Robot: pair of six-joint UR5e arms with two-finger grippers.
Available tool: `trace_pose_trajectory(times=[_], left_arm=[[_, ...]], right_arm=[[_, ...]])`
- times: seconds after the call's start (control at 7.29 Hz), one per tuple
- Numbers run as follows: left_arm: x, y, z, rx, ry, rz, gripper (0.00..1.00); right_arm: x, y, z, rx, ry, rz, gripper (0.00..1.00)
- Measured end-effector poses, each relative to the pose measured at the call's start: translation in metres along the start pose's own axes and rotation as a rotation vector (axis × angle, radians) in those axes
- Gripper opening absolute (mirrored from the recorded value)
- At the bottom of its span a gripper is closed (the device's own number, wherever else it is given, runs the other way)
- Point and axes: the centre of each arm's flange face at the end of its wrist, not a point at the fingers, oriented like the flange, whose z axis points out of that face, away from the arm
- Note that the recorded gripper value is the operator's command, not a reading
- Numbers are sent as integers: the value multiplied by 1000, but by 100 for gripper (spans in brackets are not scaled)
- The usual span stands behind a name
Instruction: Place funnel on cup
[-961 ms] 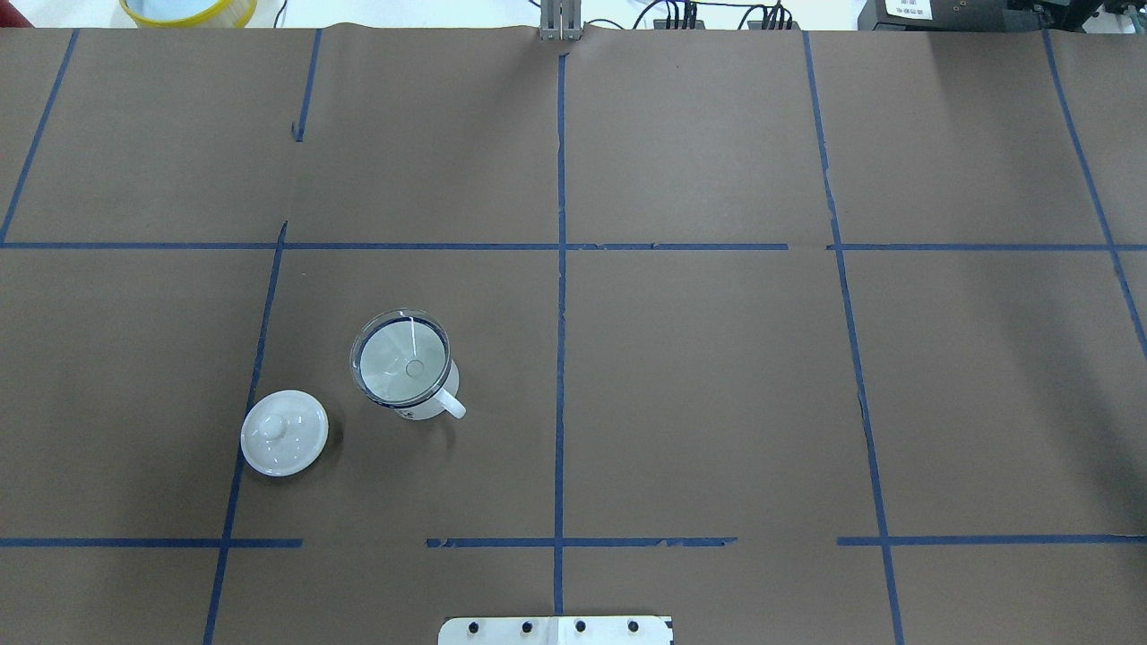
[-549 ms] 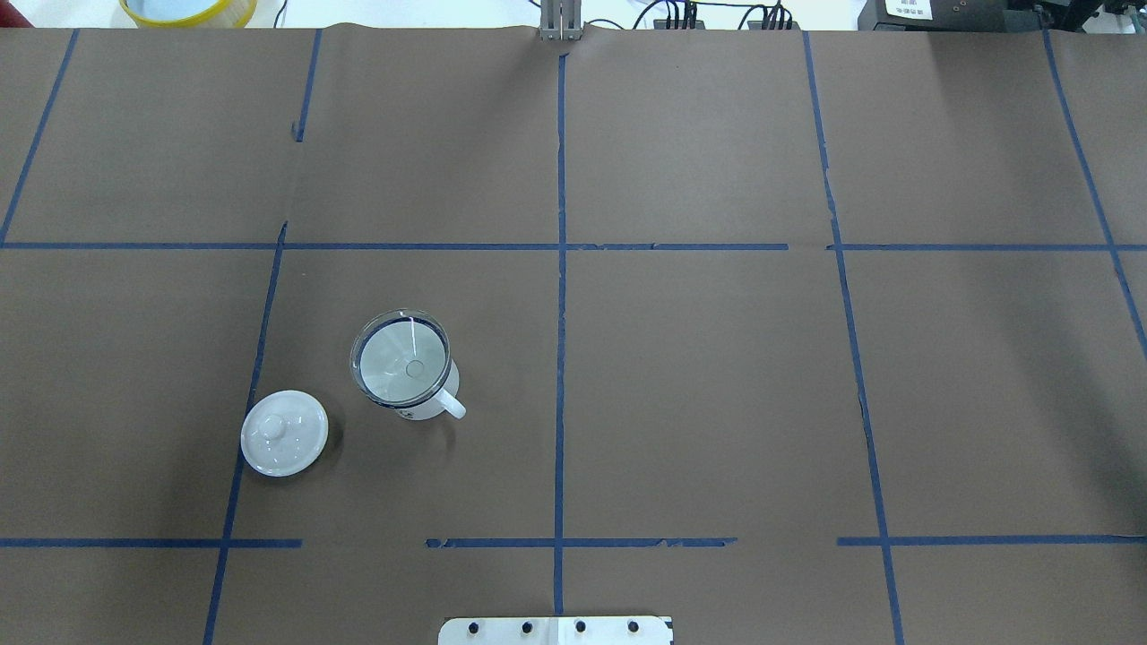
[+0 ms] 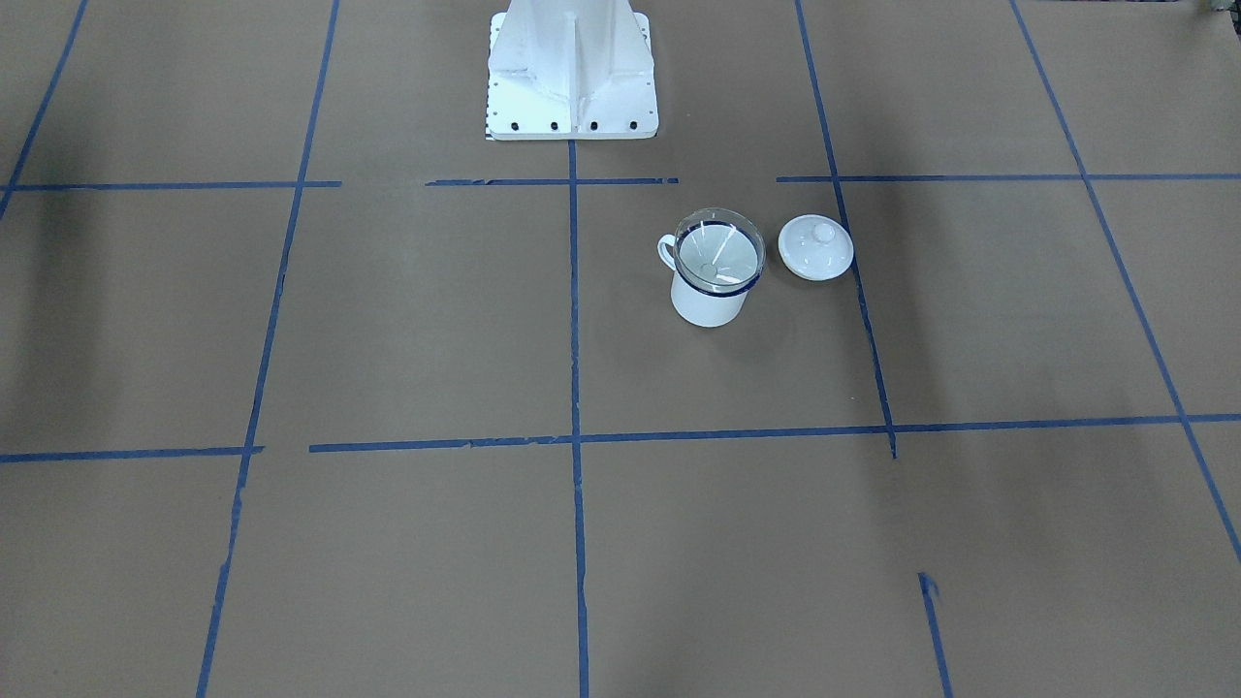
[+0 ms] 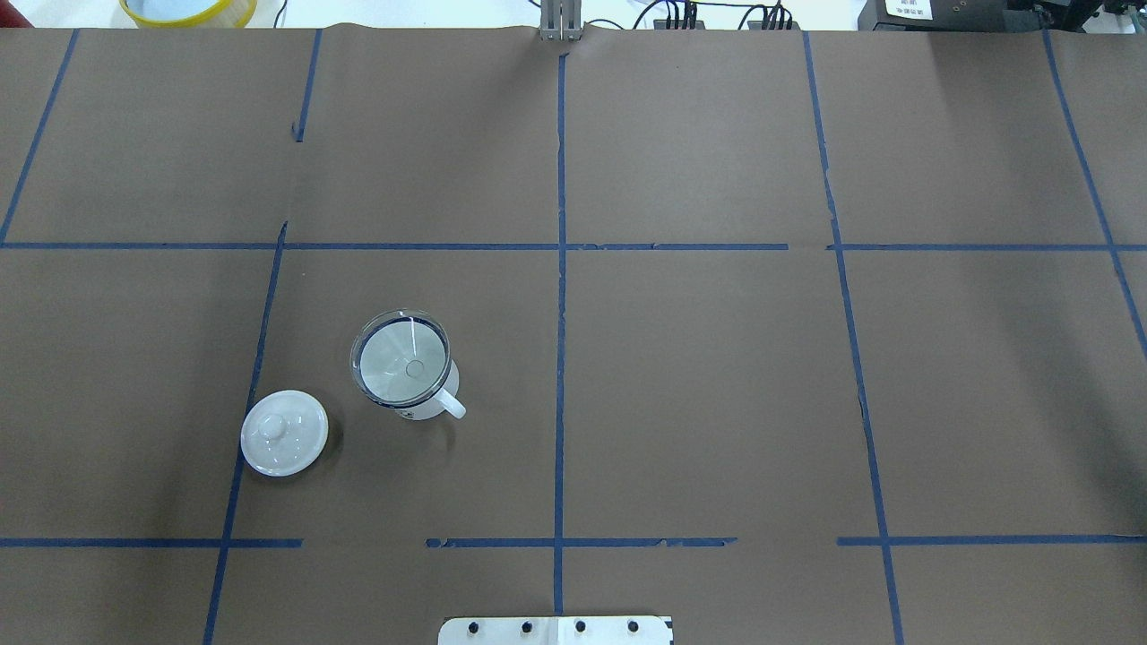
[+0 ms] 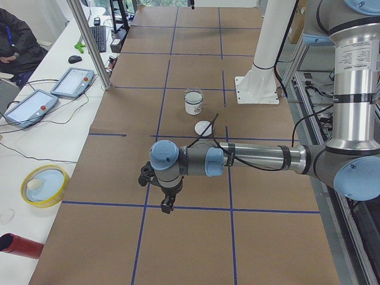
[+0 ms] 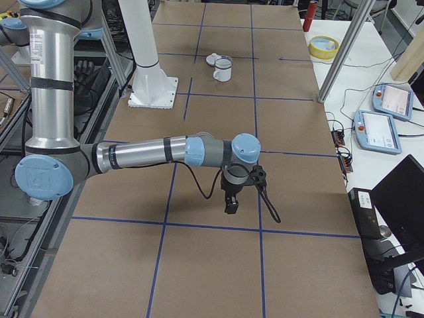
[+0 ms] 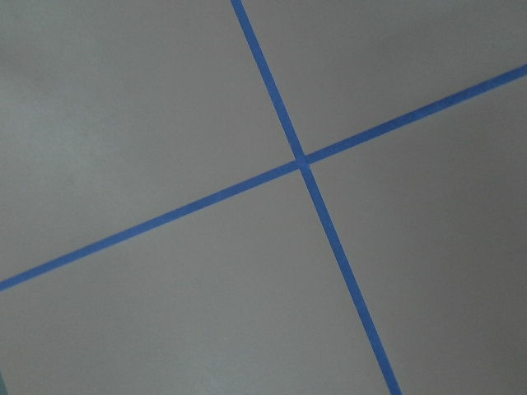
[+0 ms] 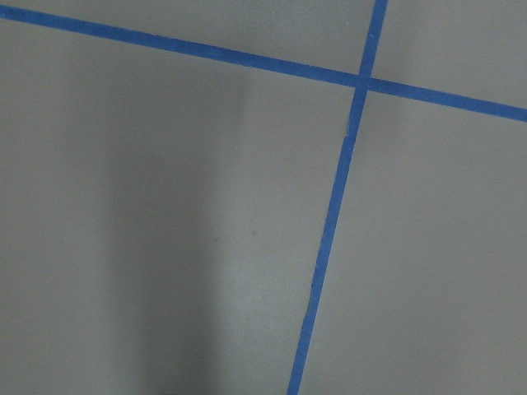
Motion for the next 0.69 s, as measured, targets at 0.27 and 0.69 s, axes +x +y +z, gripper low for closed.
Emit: trace_pose_trajectory(times=[0.27,0.69], left_arm=[[-5,5,3,-7,4,-19,100],[-15,12,-3,3,2,-113,100]], right_arm=[[0,0,0,0,0,0,100],[0,0,0,0,0,0,100]])
